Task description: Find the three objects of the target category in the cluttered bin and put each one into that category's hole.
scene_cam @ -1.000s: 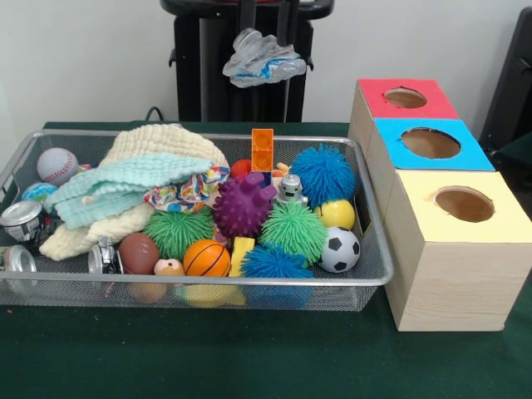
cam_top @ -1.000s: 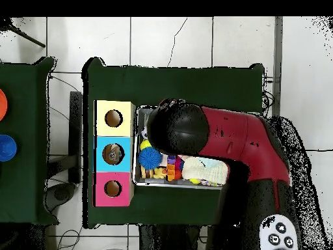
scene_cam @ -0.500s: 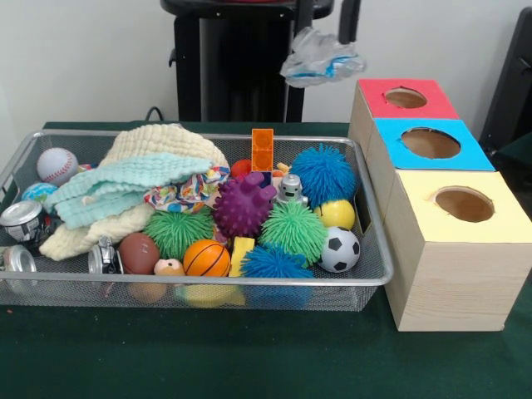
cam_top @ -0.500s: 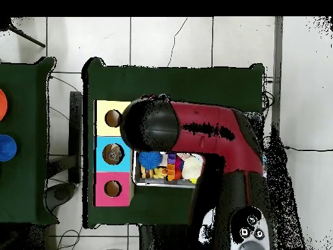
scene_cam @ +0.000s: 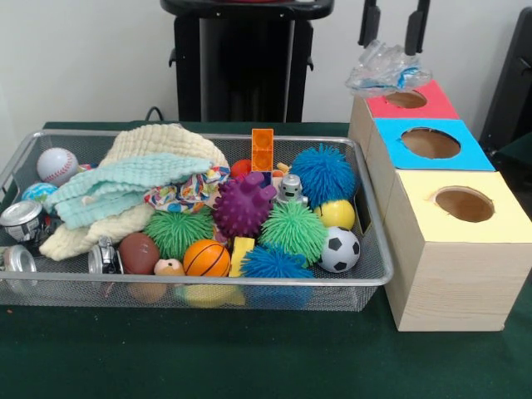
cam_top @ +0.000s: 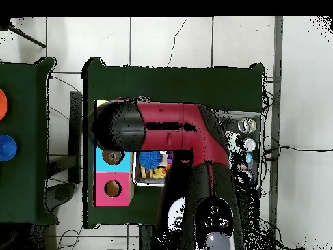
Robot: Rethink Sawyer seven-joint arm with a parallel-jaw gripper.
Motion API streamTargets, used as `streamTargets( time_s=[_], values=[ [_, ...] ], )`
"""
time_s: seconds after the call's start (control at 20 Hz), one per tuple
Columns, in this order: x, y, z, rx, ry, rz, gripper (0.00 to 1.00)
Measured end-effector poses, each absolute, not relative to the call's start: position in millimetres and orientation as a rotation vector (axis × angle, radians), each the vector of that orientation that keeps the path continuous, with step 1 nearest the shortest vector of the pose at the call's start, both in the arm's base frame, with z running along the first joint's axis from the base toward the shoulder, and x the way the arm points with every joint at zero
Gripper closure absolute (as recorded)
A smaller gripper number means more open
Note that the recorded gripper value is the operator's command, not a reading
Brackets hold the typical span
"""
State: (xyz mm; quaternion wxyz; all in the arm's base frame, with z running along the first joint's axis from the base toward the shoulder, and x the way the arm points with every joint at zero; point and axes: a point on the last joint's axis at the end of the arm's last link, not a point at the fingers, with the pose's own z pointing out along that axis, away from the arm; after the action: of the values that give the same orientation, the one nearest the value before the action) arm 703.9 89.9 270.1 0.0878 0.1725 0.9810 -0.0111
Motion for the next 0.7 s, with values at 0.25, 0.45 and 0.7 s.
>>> streamTargets(
  time_s=[0.25,0.45,0.7],
  values=[
    [699.6,109.6,260.7,0.485,2.943,-0.031,1.0],
    [694.4,125.9,252.2,0.465,2.963,-0.036,1.0],
    [687.3,142.0,238.5,0.446,2.988,-0.051,1.0]
  ],
)
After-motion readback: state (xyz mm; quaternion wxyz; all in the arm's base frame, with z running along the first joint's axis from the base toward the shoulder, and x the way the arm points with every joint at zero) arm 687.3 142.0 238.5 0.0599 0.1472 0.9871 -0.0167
